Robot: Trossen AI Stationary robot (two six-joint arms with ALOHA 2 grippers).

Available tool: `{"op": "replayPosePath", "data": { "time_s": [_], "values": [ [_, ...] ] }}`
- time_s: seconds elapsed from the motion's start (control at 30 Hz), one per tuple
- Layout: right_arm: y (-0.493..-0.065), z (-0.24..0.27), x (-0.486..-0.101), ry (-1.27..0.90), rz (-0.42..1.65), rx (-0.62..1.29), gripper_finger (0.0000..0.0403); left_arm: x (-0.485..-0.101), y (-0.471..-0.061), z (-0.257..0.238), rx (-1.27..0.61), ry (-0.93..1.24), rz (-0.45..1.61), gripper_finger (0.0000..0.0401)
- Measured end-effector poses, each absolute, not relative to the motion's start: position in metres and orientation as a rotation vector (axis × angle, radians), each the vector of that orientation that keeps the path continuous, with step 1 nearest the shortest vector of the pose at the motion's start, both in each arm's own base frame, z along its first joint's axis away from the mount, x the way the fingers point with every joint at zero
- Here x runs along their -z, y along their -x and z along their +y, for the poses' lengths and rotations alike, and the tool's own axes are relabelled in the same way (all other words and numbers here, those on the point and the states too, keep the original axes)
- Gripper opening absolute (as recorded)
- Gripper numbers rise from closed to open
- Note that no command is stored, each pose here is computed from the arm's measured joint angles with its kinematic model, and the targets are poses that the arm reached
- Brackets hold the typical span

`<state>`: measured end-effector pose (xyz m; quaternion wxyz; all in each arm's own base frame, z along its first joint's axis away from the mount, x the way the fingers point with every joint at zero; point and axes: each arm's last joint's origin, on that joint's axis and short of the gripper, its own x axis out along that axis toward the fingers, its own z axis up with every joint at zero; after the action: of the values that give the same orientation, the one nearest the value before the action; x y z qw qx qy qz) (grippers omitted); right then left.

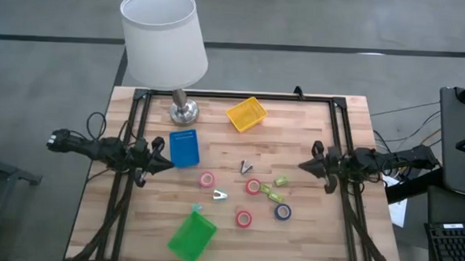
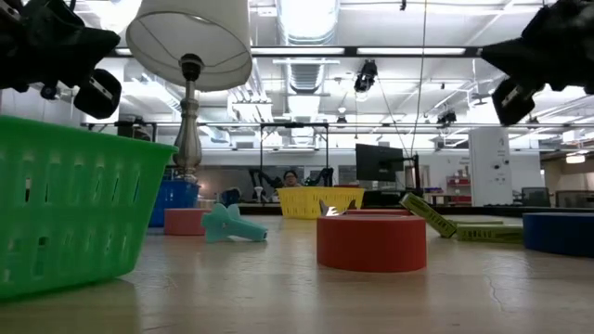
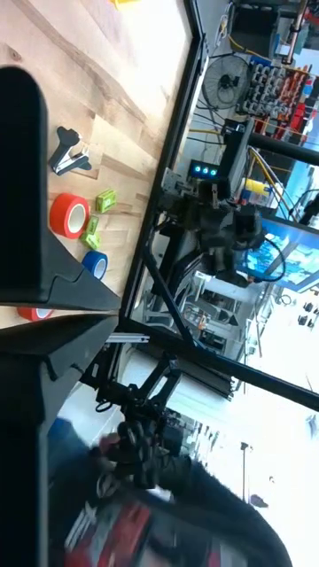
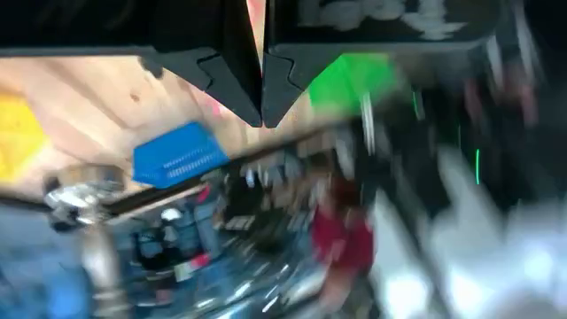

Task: Pick and place Stapler, Stapler remover, tape
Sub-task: Put the blue tape into the yellow bin

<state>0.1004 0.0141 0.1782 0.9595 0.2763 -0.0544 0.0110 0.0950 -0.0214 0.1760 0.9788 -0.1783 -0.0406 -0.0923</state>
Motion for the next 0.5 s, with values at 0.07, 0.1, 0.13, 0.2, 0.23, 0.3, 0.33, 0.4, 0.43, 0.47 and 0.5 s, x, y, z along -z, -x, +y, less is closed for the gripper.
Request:
{"op": "replayPosePath", "data": {
  "time_s": [0.07,0.1,0.13,0.2,0.23,0.3,0.33,0.4,0.43,0.47,0.5],
  "values": [
    [-0.100,0.009,-0.179,-0.838,-0.178,0.123,0.0008,-0.178,-0.095,-0.021,0.169,0.338,-0.103,0.0019],
    [-0.100,0.007,-0.178,-0.967,-0.213,0.177,0.0008,-0.181,-0.095,-0.020,0.138,0.345,-0.143,0.0019],
    [-0.100,0.006,-0.178,-1.071,-0.244,0.211,0.0008,-0.186,-0.094,-0.018,0.089,0.367,-0.206,0.0019],
    [-0.100,0.005,-0.178,-1.147,-0.282,0.238,0.0008,-0.202,-0.089,-0.012,-0.017,0.510,-0.396,0.0019],
    [-0.100,0.005,-0.179,-1.168,-0.296,0.229,0.0008,-0.210,-0.085,-0.009,-0.063,0.608,-0.499,0.0020],
    [-0.101,0.005,-0.181,-1.261,-0.322,0.203,0.0008,-0.220,-0.077,-0.003,-0.149,0.774,-0.671,0.0021],
    [-0.101,0.005,-0.182,-1.300,-0.336,0.195,0.0008,-0.225,-0.073,0.000,-0.188,0.833,-0.748,0.0021],
    [-0.102,0.005,-0.185,-1.337,-0.357,0.172,0.0009,-0.231,-0.064,0.005,-0.277,0.916,-0.872,0.0019],
    [-0.103,0.006,-0.185,-1.343,-0.353,0.159,0.0009,-0.233,-0.060,0.007,-0.337,0.930,-0.915,0.0019],
    [-0.104,0.006,-0.185,-1.344,-0.337,0.153,0.0011,-0.234,-0.057,0.009,-0.407,0.933,-0.944,0.0018],
    [-0.105,0.007,-0.184,-1.342,-0.304,0.147,0.0014,-0.234,-0.055,0.011,-0.472,0.938,-0.957,0.0019]
  ]
}}
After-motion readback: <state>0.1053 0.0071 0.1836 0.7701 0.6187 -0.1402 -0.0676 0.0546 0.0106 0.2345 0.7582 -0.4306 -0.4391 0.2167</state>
